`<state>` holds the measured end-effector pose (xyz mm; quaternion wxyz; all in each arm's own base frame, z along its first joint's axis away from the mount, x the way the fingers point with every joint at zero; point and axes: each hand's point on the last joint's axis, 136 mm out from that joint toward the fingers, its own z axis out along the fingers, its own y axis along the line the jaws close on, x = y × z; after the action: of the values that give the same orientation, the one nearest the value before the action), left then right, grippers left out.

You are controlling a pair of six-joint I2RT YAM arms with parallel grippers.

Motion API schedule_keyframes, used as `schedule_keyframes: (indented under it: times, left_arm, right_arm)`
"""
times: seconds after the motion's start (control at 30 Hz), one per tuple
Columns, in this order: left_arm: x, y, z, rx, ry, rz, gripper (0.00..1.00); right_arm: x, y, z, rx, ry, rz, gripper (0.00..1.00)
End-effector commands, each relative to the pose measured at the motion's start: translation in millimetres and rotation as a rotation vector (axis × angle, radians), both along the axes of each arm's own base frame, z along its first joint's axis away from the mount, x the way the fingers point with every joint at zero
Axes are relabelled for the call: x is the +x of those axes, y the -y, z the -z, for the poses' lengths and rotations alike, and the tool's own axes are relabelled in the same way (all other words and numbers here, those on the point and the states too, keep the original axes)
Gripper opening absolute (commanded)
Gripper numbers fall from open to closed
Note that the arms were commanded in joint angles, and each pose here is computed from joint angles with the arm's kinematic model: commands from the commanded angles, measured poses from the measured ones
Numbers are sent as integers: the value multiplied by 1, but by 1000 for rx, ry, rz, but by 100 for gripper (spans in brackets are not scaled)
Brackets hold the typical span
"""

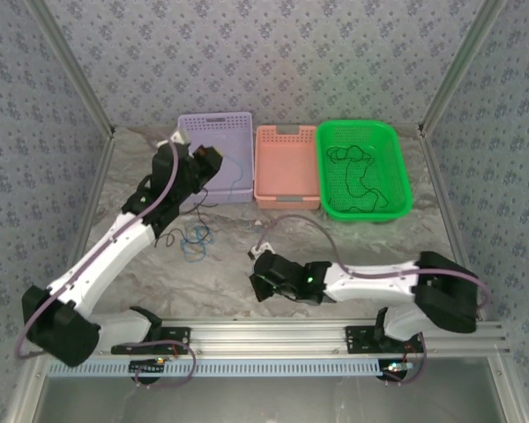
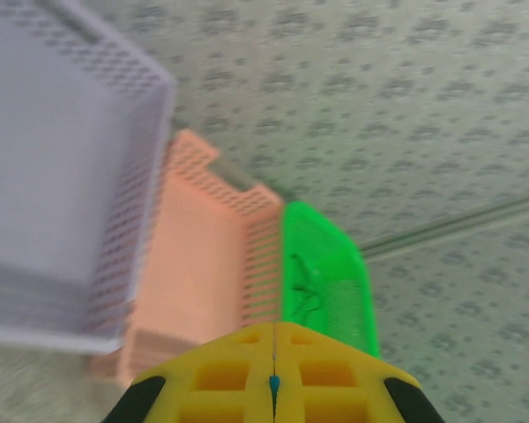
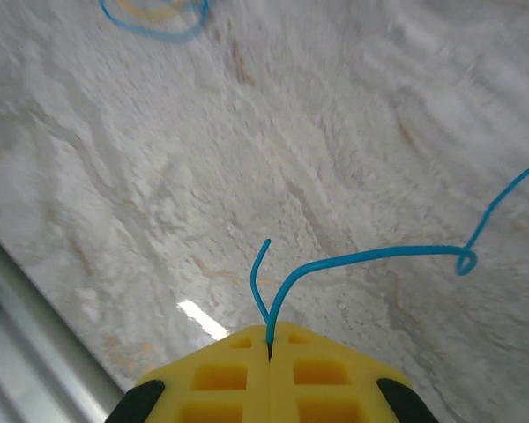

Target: Untangle the cables

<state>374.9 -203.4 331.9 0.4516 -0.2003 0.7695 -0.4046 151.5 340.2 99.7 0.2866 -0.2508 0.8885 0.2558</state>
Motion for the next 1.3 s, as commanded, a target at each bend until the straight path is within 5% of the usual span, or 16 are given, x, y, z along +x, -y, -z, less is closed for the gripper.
schedule_keyframes:
  times: [0.0, 0.4, 0.77, 1.27]
  left_arm:
    - [22, 37, -49, -63, 158, 133, 0]
    - [118, 106, -42, -16, 231, 223, 0]
    - [190, 133, 23, 27, 150, 230, 0]
    - [239, 160, 119, 93, -16, 274, 0]
  right_arm:
    - [17, 23, -36, 7, 43, 57, 0]
    - [126, 70, -103, 148, 9, 163, 0]
    - [220, 87, -114, 201, -18, 236, 0]
    - [284, 90, -40, 97, -118, 332, 0]
